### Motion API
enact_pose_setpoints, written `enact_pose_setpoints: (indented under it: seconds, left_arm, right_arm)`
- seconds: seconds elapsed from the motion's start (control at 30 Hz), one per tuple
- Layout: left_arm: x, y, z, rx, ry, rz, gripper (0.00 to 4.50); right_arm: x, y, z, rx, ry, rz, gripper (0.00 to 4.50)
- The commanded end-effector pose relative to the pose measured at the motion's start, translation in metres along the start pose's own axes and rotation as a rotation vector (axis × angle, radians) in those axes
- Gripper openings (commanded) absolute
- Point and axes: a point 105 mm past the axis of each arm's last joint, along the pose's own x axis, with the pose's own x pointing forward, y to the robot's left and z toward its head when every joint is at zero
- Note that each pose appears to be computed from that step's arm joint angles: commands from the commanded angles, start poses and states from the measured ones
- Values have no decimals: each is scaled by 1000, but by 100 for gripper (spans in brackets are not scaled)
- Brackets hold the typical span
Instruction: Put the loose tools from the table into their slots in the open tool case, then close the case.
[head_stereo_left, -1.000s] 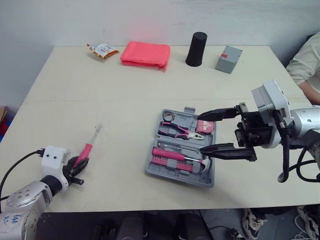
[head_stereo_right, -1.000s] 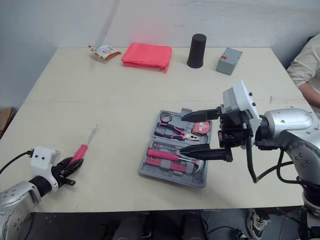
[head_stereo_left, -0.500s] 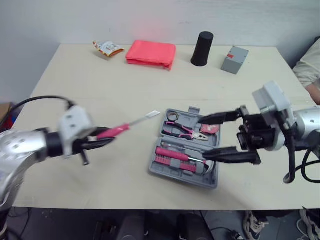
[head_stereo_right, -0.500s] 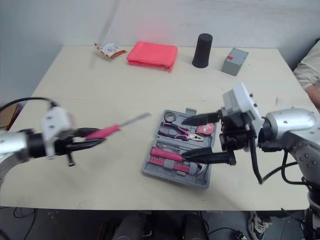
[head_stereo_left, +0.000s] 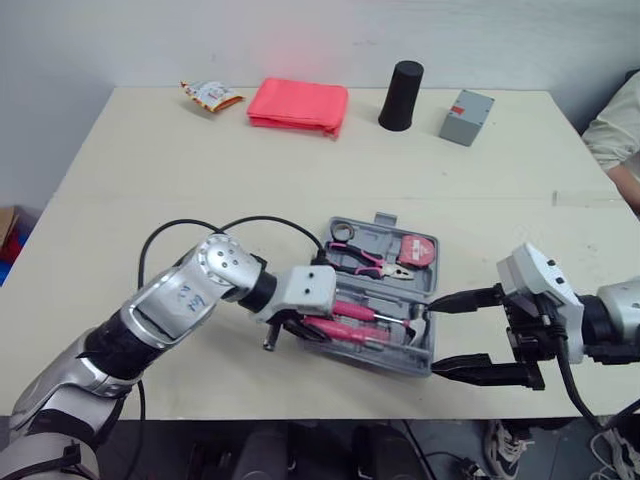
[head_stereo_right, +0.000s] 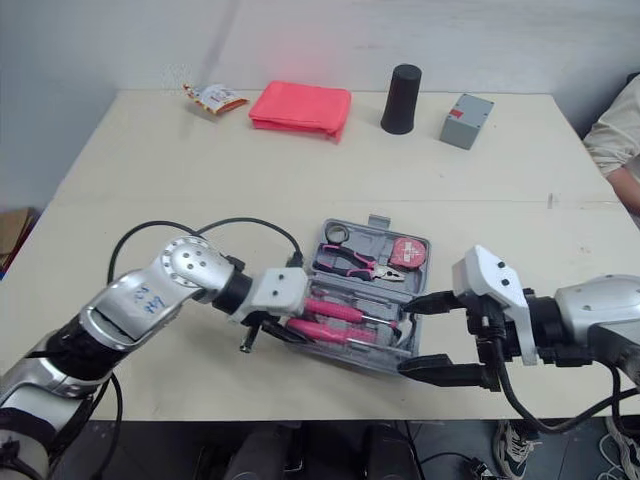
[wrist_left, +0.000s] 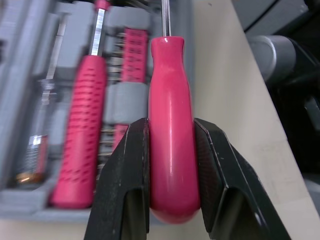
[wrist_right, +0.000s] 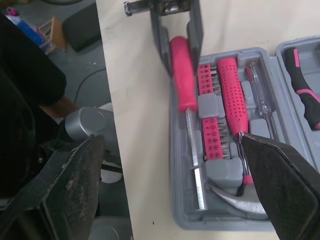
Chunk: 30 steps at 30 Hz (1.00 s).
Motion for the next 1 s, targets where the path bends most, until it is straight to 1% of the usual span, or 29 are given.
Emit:
enact_pose_setpoints:
  seconds: [0.03, 0.27, 0.5, 0.57, 0.6, 0.67, 0.77, 0.87, 0.9, 1.0]
  left_arm:
    - [1, 5, 5, 38, 27, 23, 56]
    - [11, 4, -1, 29, 42, 11, 56]
    - [12, 2, -6, 27, 67, 15, 56]
    - [11, 3, -2, 22, 51, 22, 161]
    - [9, 3, 1, 32, 44, 28, 204]
    - [4, 3, 9, 56, 27, 35, 302]
    - [-6, 1, 30, 37, -80, 23, 426]
    - [-7, 7, 26, -31, -157, 64, 426]
    - [-6, 8, 23, -53, -187, 66, 402]
    - [-1, 2, 19, -81, -303, 18, 293]
  right_arm:
    - [-3, 6, 5, -25, 9, -8, 450]
    - [-2, 6, 4, -12, -4, -20, 450]
    - [-2, 3, 5, -20, -8, -22, 450]
    - [-1, 3, 5, -22, -11, -20, 450]
    - [0, 3, 5, -23, -15, -16, 450]
    - [0, 4, 6, -21, -21, -10, 450]
    - [0, 3, 5, -19, -25, -4, 450]
    - [0, 1, 2, -17, -22, -9, 450]
    - [0, 0, 1, -16, -22, -10, 450]
    - [0, -2, -2, -6, -25, -15, 450]
